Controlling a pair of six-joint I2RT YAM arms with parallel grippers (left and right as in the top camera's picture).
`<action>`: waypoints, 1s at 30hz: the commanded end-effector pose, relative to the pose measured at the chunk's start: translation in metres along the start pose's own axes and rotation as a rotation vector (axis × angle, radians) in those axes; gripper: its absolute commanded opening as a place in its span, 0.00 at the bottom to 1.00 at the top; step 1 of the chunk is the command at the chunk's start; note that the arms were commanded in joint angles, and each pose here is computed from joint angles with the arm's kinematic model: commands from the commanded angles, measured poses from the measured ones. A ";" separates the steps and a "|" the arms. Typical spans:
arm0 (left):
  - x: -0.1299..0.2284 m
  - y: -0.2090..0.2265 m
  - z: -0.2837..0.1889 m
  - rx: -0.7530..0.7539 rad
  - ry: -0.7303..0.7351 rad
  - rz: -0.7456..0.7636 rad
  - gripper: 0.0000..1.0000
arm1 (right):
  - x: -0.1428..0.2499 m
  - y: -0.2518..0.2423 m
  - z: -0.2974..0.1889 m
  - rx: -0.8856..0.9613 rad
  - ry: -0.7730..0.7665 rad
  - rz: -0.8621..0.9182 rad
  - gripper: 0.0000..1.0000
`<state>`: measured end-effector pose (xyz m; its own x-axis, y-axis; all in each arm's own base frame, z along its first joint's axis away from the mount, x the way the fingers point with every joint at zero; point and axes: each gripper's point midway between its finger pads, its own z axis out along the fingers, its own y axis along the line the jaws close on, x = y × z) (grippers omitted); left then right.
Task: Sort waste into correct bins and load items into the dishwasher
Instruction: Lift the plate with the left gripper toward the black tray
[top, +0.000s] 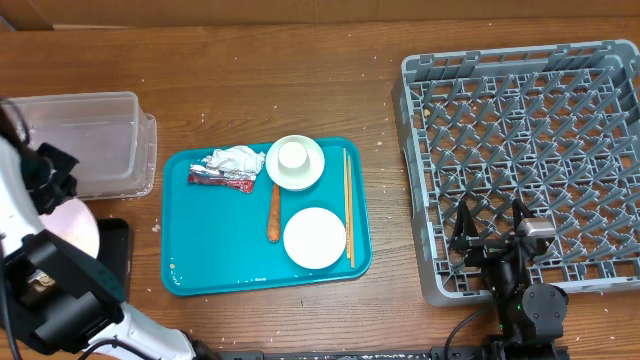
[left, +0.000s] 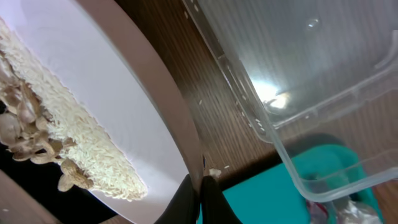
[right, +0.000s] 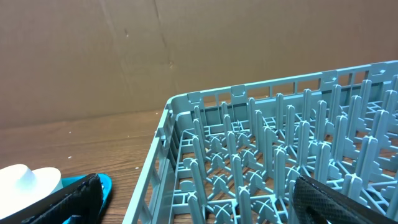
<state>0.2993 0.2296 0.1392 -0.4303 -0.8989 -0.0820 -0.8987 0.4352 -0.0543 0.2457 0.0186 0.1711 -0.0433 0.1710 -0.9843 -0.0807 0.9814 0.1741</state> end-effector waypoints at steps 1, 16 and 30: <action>0.001 -0.005 0.000 0.153 0.070 0.007 0.04 | 0.002 0.001 0.000 -0.002 -0.004 -0.004 1.00; -0.012 0.019 -0.030 0.572 0.150 -0.087 0.04 | 0.002 0.001 0.000 -0.002 -0.004 -0.004 1.00; -0.018 0.032 -0.058 0.795 0.151 -0.157 0.04 | 0.002 0.001 0.000 -0.002 -0.004 -0.004 1.00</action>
<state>0.2759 0.2547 0.1915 -0.3605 -0.9256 0.1155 -0.6762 0.1740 -0.7159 0.2457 0.0185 0.1711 -0.0433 0.1710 -0.9843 -0.0804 0.9814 0.1741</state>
